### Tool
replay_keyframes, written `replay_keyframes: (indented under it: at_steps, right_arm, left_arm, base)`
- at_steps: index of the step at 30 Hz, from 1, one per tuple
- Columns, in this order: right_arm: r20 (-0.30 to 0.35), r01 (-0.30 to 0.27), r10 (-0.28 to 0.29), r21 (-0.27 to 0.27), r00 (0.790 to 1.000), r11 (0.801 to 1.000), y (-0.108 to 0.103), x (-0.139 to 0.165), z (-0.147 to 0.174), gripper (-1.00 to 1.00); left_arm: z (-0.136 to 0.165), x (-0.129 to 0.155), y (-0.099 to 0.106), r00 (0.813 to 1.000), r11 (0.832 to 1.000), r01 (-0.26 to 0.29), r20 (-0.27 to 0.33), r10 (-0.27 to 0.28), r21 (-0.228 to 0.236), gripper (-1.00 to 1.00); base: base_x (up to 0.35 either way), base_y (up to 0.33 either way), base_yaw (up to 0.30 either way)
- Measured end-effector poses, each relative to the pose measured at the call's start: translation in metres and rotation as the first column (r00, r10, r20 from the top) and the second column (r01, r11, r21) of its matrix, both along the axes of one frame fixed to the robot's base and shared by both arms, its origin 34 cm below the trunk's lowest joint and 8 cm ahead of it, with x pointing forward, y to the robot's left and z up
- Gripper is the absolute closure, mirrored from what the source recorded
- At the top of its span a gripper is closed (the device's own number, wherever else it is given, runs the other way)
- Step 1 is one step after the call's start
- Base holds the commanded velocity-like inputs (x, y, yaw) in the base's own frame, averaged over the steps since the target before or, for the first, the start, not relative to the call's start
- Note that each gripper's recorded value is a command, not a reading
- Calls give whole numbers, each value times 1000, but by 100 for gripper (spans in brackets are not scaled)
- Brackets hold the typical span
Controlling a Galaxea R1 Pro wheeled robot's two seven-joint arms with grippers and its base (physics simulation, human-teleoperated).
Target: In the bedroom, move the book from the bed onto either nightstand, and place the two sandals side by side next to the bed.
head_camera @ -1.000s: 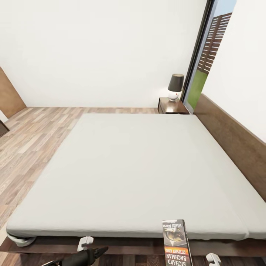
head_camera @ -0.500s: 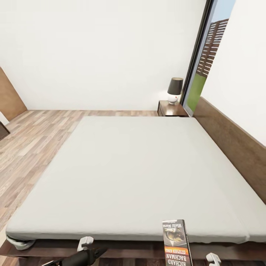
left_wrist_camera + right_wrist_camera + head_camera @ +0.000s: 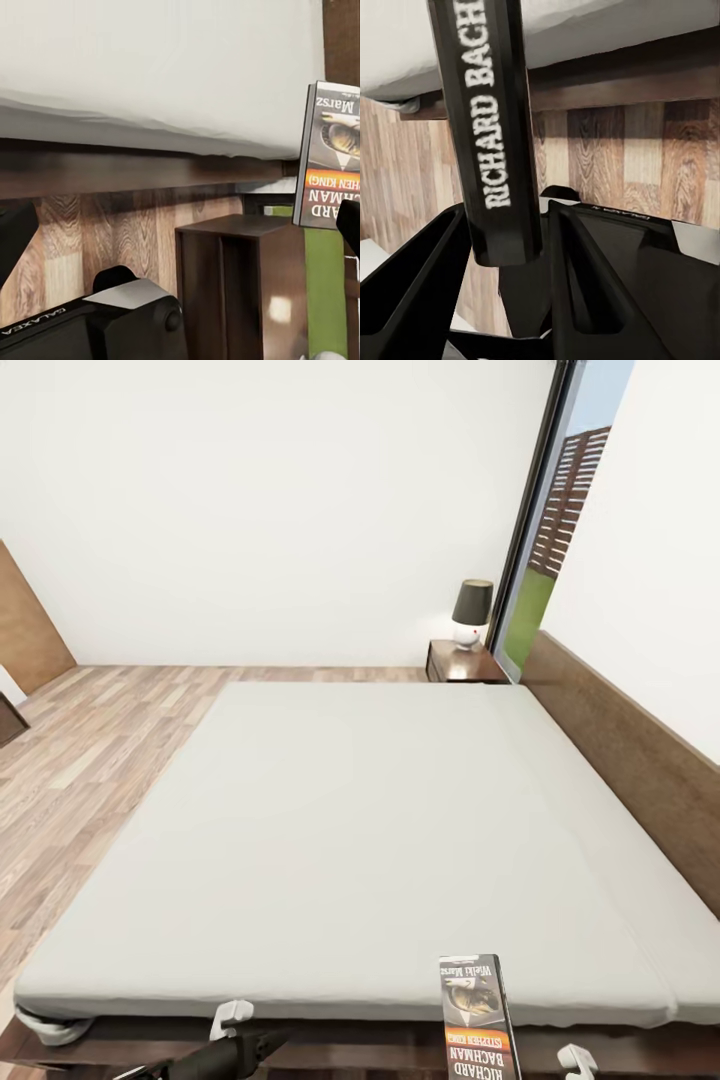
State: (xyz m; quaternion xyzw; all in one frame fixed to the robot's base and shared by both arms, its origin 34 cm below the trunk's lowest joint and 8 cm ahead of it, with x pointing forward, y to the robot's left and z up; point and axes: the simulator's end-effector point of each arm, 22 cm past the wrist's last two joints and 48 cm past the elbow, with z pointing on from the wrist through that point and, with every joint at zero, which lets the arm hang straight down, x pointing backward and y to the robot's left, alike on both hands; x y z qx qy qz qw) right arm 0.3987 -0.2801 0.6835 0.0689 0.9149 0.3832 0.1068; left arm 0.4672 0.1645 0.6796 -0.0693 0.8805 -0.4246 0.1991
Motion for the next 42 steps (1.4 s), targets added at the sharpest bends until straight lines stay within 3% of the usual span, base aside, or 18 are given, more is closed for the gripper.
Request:
replay_keyframes:
  at_steps: [42]
  right_arm:
    - [69, -1, 1, 1, 998, 1000, 2, 18, 19, 100]
  left_arm:
    - [24, 18, -1, 998, 1000, 2, 69, -2, 1, -100]
  base:
    - [0, 0, 0]
